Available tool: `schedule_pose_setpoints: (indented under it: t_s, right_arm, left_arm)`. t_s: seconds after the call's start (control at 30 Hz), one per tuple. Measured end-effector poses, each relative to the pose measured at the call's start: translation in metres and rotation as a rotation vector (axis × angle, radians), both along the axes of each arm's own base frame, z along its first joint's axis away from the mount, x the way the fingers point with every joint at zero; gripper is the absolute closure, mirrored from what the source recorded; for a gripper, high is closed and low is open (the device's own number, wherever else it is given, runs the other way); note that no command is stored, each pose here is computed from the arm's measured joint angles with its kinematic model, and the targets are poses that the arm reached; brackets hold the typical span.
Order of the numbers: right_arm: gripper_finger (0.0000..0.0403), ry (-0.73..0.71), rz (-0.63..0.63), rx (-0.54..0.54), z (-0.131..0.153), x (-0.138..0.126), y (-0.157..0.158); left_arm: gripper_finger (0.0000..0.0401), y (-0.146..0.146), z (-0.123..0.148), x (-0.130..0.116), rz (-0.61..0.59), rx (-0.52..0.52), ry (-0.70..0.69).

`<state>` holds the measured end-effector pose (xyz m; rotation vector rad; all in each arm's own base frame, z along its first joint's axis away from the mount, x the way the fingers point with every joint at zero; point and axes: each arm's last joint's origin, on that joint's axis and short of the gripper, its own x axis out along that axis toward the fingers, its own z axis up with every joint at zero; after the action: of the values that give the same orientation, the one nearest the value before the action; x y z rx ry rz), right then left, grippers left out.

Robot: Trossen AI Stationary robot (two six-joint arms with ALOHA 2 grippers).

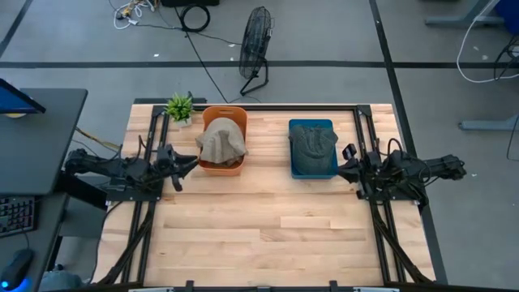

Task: Pick & Place hat
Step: Return to Home Position

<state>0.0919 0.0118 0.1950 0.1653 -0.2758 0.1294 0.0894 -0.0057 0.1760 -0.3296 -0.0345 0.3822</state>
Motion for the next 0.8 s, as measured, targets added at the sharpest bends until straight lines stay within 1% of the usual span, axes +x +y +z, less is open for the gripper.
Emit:
schedule_pose_setpoints:
  t_s: [0.1, 0.23, 0.3, 0.43, 0.63, 0.8]
  right_arm:
    - [0.0398, 0.015, -0.034, 0.041, -0.001, 0.0, -0.001]
    - [0.0391, 0.053, -0.088, 0.05, -0.004, 0.001, -0.003]
    - [0.0389, 0.069, -0.092, 0.048, -0.006, 0.002, -0.003]
    - [0.0387, 0.086, -0.087, 0.043, -0.008, 0.002, -0.003]
    - [0.0387, 0.146, -0.089, 0.032, -0.013, 0.003, -0.002]
    - [0.0387, 0.238, -0.091, 0.015, -0.022, 0.004, -0.002]
  left_arm:
    - [0.0287, 0.0, 0.0, 0.0, -0.016, 0.027, 0.012]
    - [0.0287, 0.0, 0.0, 0.0, -0.011, 0.051, 0.023]
    - [0.0287, 0.0, -0.001, 0.0, -0.01, 0.04, 0.02]
    - [0.0287, 0.0, -0.001, 0.0, -0.007, -0.028, -0.005]
    - [0.0287, 0.0, -0.001, 0.0, -0.007, -0.024, -0.004]
    - [0.0286, 0.0, -0.001, 0.0, -0.007, -0.027, -0.004]
